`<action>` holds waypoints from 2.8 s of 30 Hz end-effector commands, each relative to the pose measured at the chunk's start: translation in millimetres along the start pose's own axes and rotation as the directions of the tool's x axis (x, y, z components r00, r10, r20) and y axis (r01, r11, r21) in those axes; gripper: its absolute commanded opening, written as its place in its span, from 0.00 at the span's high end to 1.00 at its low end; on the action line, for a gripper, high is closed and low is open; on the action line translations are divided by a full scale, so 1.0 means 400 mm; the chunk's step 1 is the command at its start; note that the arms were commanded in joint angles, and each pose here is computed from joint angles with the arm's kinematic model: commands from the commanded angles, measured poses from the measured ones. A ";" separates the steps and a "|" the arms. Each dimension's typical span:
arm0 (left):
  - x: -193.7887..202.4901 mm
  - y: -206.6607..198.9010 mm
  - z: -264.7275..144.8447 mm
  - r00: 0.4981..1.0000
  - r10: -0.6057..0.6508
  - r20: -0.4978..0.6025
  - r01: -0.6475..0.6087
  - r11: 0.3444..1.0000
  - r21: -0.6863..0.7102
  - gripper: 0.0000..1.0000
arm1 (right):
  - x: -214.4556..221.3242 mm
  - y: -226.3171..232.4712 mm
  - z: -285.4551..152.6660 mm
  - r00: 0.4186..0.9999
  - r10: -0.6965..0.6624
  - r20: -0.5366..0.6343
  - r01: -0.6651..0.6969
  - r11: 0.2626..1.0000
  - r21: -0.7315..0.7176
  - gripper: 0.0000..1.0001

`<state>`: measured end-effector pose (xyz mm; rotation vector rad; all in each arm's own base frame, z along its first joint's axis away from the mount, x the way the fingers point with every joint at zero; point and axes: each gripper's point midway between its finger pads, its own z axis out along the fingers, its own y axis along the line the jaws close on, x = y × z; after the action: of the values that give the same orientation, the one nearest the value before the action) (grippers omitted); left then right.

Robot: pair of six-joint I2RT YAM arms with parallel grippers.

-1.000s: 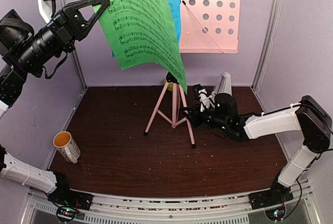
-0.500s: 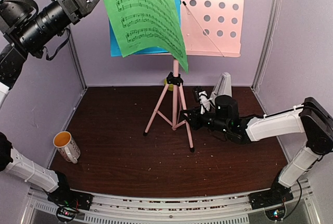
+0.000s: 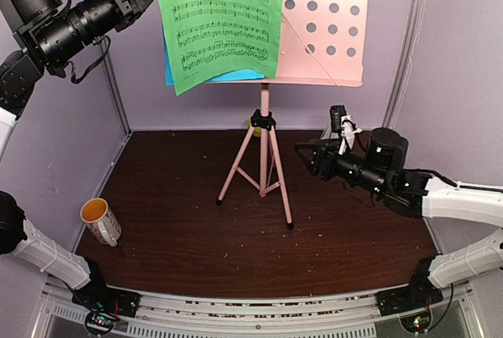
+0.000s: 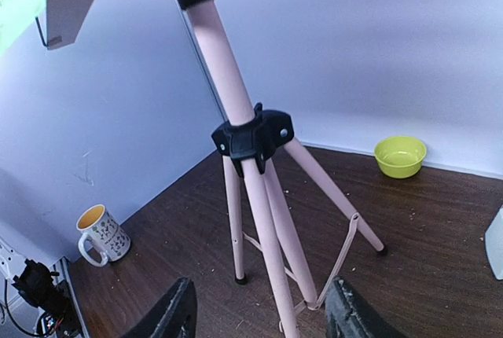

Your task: Set up the instrument practice props

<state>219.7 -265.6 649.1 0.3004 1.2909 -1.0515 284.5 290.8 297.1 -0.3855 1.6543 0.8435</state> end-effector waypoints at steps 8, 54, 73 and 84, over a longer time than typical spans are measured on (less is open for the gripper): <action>-0.055 0.014 -0.040 0.992 -0.070 0.104 0.072 0.997 -0.020 1.00 | -0.233 0.041 -0.179 0.993 -0.114 0.015 0.112 0.989 0.096 0.48; -0.057 0.033 -0.055 0.975 -0.116 0.189 0.121 0.992 -0.017 1.00 | -0.602 0.214 0.028 0.921 -0.388 0.014 0.360 0.867 0.344 0.58; -0.059 0.048 -0.051 0.979 -0.059 0.196 0.073 0.995 -0.062 1.00 | -0.626 0.226 0.002 0.895 -0.430 0.115 0.374 0.866 0.332 1.00; -0.046 0.026 0.014 0.983 -0.022 0.180 0.026 0.999 -0.022 1.00 | -0.637 0.258 -0.034 0.851 -0.479 0.215 0.421 0.867 0.267 1.00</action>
<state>235.8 -254.2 641.8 0.1438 1.2305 -1.0501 290.1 313.5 547.0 -0.4651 1.3978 0.3006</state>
